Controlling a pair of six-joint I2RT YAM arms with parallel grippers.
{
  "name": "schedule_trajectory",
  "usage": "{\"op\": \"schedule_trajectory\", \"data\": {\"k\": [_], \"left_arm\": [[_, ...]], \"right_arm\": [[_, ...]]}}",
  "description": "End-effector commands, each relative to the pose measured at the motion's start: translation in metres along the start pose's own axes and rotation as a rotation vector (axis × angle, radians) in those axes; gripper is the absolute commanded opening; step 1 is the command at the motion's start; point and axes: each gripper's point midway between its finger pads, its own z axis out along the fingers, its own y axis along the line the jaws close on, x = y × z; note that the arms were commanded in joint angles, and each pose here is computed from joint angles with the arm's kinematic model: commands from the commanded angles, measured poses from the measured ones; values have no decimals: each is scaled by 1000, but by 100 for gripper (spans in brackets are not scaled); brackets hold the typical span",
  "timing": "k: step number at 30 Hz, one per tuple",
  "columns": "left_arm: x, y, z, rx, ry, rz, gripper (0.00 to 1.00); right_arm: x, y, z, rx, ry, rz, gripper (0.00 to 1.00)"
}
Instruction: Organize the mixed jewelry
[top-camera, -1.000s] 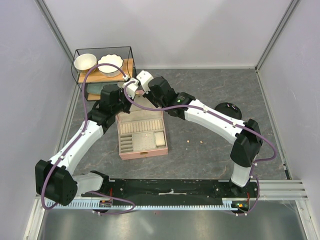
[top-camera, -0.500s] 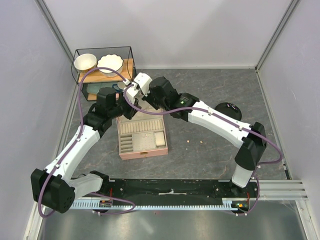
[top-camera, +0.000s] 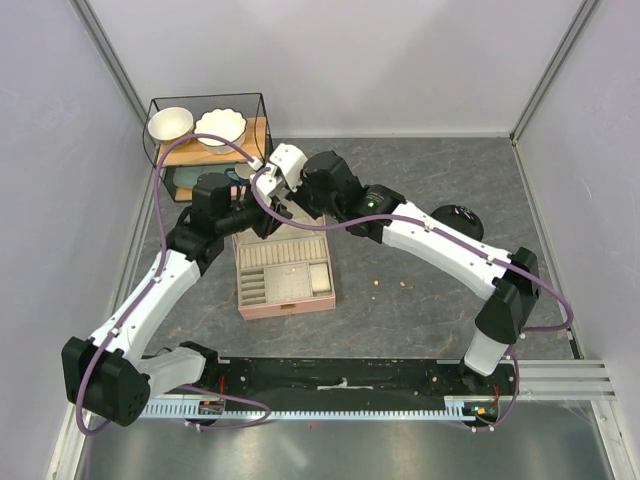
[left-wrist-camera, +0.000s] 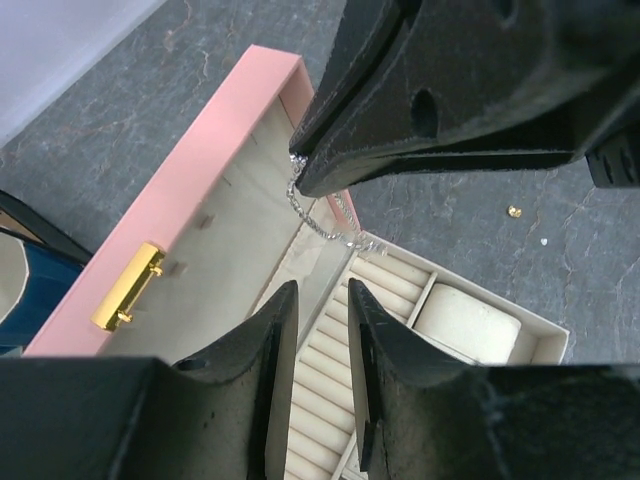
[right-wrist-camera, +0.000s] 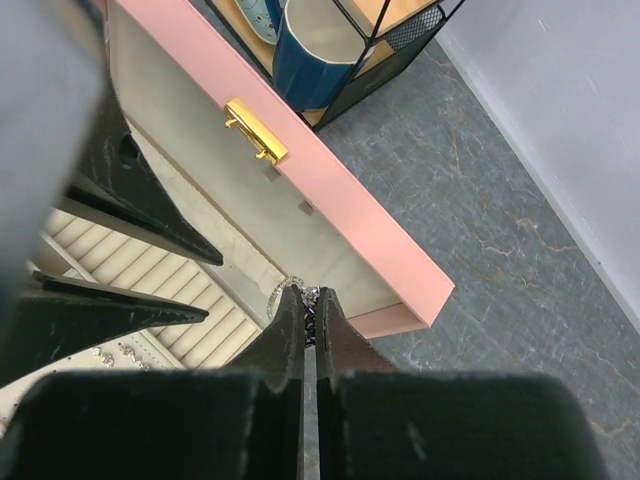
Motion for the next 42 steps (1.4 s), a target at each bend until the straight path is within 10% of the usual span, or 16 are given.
{"op": "schedule_trajectory", "data": {"k": [1,42], "left_arm": [[-35,2,3,7,-132,18,34],[-24,-3,37,56,-159,-29,32]], "right_arm": [[-9,4,-13,-38,-16,-14,0],[-18,9,-18,-65,-44,7,0]]}}
